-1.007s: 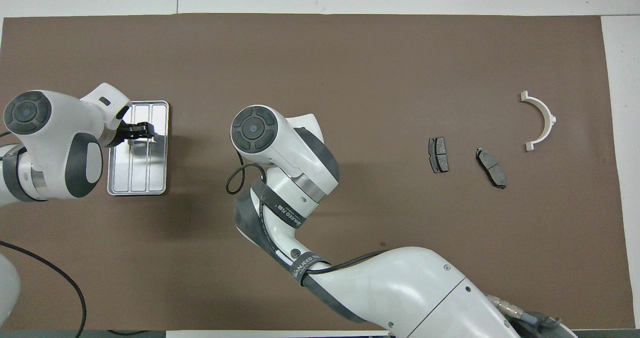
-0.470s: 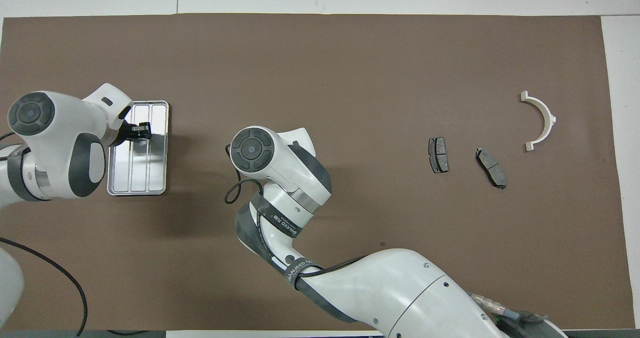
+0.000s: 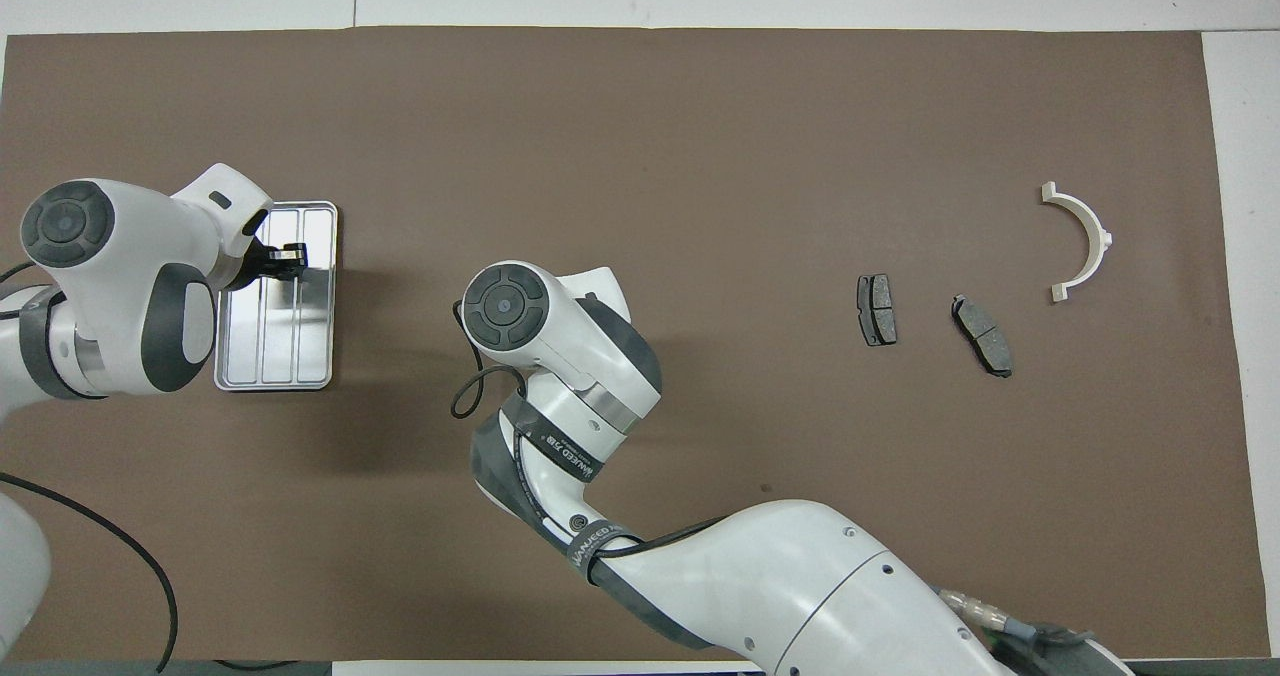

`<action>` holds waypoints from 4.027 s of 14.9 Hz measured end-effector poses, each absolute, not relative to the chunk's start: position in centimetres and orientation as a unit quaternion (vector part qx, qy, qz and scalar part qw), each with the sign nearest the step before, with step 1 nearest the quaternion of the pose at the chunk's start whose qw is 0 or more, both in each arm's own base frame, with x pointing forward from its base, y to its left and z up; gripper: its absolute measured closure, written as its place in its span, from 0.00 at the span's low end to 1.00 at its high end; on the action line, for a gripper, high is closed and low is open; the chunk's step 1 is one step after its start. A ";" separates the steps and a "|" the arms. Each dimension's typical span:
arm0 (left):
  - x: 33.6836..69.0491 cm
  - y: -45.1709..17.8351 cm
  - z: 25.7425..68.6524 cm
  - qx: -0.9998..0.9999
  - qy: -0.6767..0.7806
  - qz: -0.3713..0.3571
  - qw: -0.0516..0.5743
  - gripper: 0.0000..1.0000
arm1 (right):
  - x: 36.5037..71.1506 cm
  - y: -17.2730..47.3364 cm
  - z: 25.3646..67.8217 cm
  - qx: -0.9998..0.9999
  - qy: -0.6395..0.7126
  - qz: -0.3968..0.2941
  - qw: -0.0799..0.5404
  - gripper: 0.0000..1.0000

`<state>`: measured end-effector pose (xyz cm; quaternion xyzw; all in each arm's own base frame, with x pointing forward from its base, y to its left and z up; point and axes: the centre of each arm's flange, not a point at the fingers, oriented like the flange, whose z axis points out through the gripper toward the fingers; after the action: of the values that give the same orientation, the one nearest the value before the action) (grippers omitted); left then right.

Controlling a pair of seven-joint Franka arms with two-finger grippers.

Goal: Place bearing gear from tray to pile

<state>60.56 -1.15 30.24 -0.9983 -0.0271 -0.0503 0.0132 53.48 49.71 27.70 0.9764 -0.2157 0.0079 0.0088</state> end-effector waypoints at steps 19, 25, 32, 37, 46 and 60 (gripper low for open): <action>62.0 -11.4 36.9 -0.995 -0.099 -0.005 -0.007 0.80 | 55.9 46.5 30.1 0.972 -0.233 -0.014 0.021 0.65; 58.4 -23.4 36.4 -0.988 -0.156 -0.011 0.003 0.80 | 63.1 30.9 41.7 0.987 -0.150 -0.035 0.036 0.65; 52.2 -36.2 32.3 -0.979 -0.198 -0.035 0.013 0.80 | 68.6 8.2 44.2 0.999 0.007 -0.036 0.016 0.65; 51.4 -38.1 30.7 -0.978 -0.205 -0.044 0.001 0.80 | 69.5 0.2 37.5 0.999 0.043 -0.004 0.008 0.65; 50.8 -38.1 29.7 -0.978 -0.205 -0.045 -0.003 0.77 | 70.7 -1.0 29.6 0.999 0.045 0.023 0.003 0.65; 60.7 -11.7 47.1 -0.996 -0.061 -0.053 0.040 0.10 | 70.4 1.2 33.0 0.998 0.059 0.013 0.004 0.00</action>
<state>60.68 -11.69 47.10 -0.9959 -0.0609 -0.0529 0.0400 70.41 1.25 33.04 0.9982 0.0592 0.0128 0.0039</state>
